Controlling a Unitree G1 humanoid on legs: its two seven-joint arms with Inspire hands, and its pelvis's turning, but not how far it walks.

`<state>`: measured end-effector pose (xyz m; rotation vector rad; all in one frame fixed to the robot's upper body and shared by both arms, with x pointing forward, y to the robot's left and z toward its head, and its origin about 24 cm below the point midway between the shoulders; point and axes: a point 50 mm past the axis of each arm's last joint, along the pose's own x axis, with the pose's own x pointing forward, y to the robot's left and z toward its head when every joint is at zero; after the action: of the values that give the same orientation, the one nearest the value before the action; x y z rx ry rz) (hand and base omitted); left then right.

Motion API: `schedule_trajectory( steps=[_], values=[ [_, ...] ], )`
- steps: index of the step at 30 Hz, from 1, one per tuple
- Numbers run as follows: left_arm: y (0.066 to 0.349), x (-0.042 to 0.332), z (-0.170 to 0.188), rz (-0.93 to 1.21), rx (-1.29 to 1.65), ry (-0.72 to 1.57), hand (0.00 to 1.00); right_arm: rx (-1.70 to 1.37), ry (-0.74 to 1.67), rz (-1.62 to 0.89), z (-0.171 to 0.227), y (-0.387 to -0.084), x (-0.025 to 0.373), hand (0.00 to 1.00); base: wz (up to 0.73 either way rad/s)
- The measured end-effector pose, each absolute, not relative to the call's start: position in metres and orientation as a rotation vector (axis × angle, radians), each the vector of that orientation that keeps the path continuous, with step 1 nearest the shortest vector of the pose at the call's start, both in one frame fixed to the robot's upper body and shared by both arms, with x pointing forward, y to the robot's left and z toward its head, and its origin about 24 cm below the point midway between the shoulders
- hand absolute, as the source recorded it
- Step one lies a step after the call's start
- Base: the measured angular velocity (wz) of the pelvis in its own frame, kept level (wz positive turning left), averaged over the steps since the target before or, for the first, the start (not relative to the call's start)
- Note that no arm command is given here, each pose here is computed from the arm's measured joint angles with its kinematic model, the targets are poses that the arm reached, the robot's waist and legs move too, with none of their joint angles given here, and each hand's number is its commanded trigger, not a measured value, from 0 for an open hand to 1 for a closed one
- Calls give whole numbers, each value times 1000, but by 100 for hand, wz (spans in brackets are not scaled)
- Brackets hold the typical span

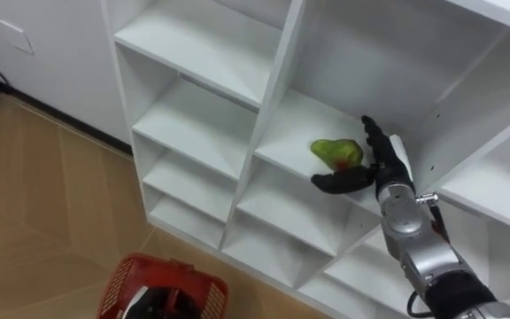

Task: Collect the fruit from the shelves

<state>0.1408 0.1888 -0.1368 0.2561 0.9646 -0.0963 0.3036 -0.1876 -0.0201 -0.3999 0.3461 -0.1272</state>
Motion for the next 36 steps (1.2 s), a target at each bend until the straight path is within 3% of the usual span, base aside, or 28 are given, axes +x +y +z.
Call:
schedule_trajectory(
  steps=[36],
  values=[
    [187, 147, -137, -139, 300, 965, 100, -407, 301, -164, -5, -197, 318, 100, 0]
  ],
)
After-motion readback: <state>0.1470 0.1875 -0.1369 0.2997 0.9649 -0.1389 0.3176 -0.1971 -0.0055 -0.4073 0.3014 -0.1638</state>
